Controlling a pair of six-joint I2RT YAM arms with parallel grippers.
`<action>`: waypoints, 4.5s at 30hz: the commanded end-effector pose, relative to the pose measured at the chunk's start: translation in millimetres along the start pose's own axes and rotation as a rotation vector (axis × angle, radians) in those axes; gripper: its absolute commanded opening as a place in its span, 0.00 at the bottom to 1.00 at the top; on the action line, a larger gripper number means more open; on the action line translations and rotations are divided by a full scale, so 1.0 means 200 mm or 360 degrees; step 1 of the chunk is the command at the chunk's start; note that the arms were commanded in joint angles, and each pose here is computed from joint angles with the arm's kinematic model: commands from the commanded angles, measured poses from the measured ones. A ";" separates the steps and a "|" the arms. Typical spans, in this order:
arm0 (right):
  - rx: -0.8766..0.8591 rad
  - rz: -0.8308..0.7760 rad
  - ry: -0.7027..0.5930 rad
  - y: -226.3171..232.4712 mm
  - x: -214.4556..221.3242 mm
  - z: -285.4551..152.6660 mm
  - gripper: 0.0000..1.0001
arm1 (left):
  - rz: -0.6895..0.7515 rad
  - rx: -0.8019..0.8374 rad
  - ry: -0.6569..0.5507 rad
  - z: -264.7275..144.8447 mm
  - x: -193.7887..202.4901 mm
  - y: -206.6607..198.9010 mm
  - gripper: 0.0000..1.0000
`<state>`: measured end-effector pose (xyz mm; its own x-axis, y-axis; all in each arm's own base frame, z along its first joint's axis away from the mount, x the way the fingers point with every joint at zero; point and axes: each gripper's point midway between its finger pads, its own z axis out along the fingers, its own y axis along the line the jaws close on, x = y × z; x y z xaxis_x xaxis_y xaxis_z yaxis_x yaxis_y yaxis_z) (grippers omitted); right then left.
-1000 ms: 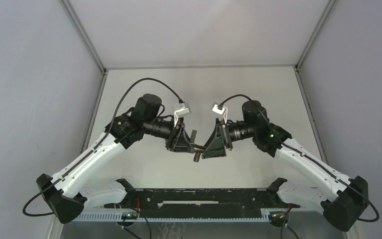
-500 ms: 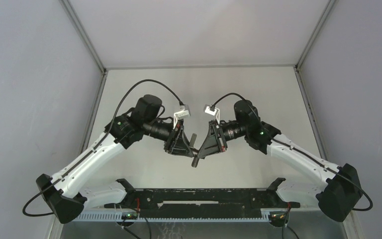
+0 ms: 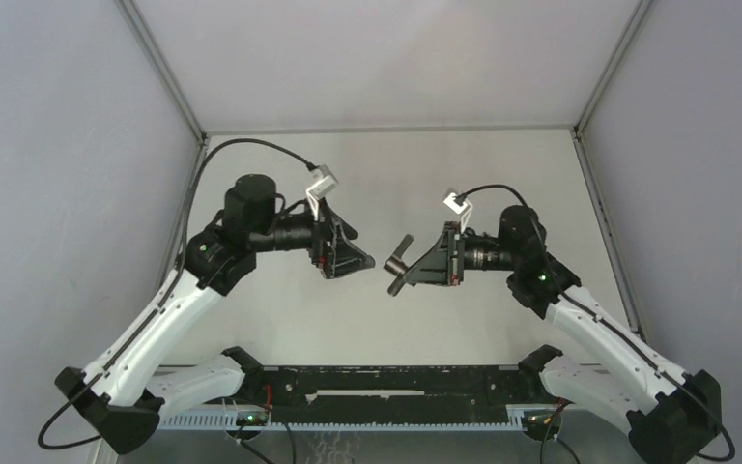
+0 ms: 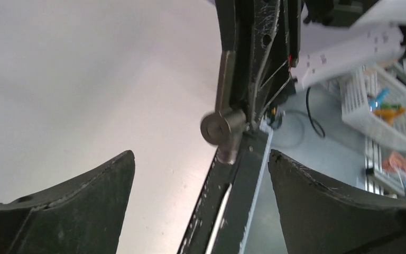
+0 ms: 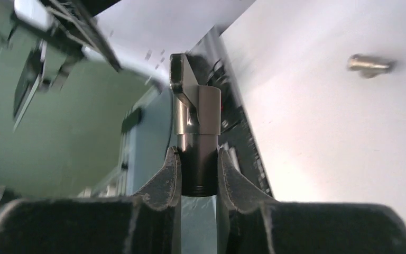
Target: Install the water faucets
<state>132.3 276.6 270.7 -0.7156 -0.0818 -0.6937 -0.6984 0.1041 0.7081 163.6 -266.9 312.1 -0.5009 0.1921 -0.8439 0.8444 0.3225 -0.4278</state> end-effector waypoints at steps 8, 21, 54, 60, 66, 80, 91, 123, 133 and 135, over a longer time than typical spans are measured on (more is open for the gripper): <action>-0.0023 0.0193 -0.1112 0.03 -0.45 -0.22 0.00 | -0.0500 0.0270 -0.0820 0.05 -0.26 0.01 0.89; -0.0143 0.0376 -0.1255 0.05 -0.49 -0.23 0.00 | -0.0715 0.0547 -0.0800 0.15 -0.25 -0.06 0.82; 0.0041 0.0272 -0.0983 -0.03 -0.36 -0.23 0.66 | -0.0644 0.0751 -0.0513 0.24 -0.20 -0.15 0.00; 0.0054 0.0155 -0.0754 0.01 -0.29 -0.22 0.90 | -0.0492 0.0637 -0.0340 0.23 -0.14 -0.16 0.00; -0.0077 0.0103 -0.0527 0.07 -0.23 -0.18 0.91 | -0.0367 0.0619 -0.0312 0.18 -0.16 -0.20 0.00; -0.0177 -0.0049 -0.0381 0.17 -0.20 -0.11 0.77 | -0.0268 0.0676 -0.0211 0.15 -0.12 -0.27 0.00; -0.0229 -0.0044 -0.0307 0.18 -0.17 -0.05 0.52 | -0.0241 0.0691 -0.0205 0.14 -0.12 -0.29 0.00; 0.0644 0.0066 -0.0767 -0.22 -0.29 -0.32 0.00 | -0.0368 -0.0794 -0.0093 -0.06 0.02 0.52 0.88; 0.0822 -0.0064 -0.0972 -0.22 -0.34 -0.45 0.00 | -0.0375 -0.1465 0.0740 -0.01 0.57 1.03 0.83; 0.0837 -0.0050 -0.0990 -0.22 -0.34 -0.46 0.00 | -0.0371 -0.1438 0.0770 0.03 0.61 1.06 0.81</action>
<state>204.7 196.5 269.9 -0.5585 0.4061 -0.7233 -0.4761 0.5571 0.6804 277.9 -192.2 121.8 -0.8393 0.2458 -0.4849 0.3322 0.9380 -0.0994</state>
